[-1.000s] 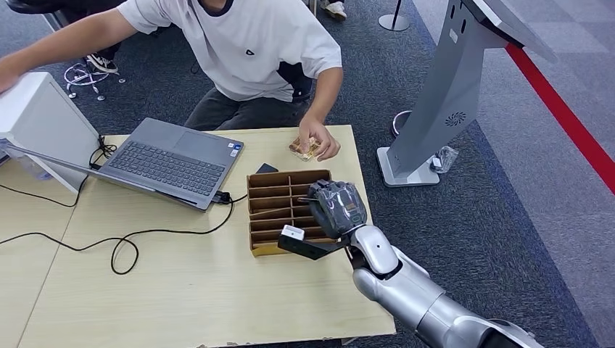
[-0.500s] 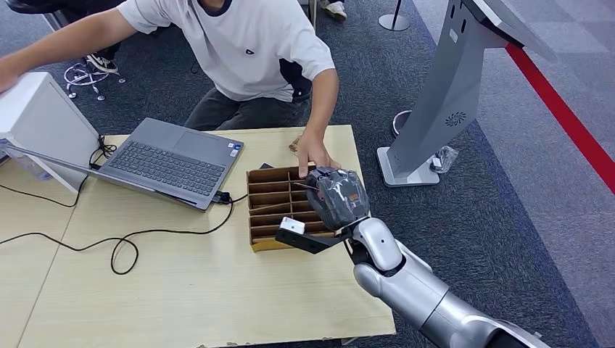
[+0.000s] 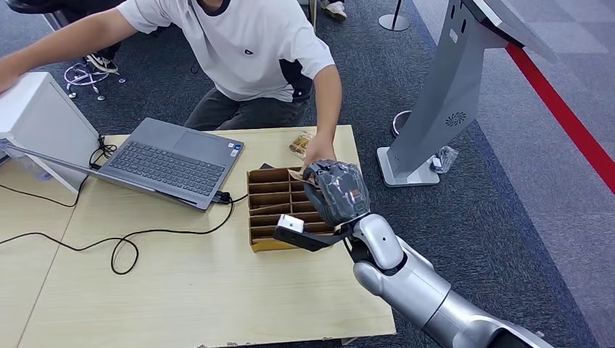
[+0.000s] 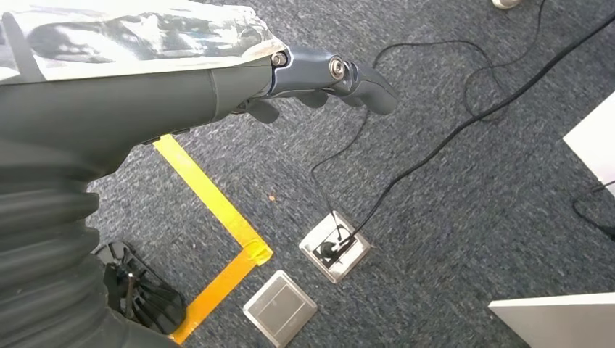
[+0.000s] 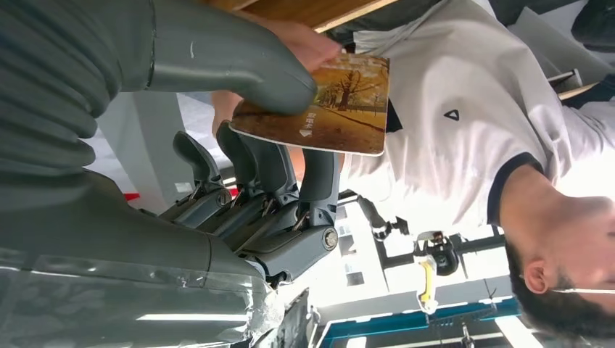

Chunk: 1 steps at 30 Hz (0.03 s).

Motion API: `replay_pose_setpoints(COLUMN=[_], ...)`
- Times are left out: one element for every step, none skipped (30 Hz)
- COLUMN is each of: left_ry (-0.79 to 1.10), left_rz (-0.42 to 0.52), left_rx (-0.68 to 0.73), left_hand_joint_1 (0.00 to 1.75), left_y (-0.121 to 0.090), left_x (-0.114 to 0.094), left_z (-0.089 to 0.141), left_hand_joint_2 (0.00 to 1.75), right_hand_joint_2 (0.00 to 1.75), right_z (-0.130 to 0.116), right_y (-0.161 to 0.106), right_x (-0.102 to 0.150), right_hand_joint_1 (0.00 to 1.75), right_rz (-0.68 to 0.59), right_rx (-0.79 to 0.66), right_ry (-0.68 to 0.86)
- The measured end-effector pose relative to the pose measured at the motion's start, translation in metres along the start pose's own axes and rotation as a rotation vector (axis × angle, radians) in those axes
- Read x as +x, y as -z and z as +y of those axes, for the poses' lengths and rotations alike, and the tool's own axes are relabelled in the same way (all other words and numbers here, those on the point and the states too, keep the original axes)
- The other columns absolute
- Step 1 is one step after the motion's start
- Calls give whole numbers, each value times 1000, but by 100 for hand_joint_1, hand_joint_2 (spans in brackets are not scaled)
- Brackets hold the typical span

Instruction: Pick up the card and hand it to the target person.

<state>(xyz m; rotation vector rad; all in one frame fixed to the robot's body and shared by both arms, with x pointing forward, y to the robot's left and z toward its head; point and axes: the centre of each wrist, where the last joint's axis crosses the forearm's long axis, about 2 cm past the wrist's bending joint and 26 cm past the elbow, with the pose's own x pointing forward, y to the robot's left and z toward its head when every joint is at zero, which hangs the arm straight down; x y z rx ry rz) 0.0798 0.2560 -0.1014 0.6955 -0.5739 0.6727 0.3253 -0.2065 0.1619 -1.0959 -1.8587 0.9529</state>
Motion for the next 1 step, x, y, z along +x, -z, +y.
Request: replay_pose_setpoints(left_ry=[0], left_rz=[0], left_rx=[-1], left_hand_joint_1=[0], left_y=[0], left_x=[0], left_z=[0], left_hand_joint_2=[175], right_hand_joint_2=[175], right_z=[0], right_y=[0], right_x=[0], right_hand_joint_1=[148], right_rz=[-1], right_rx=[-1], right_ry=[0])
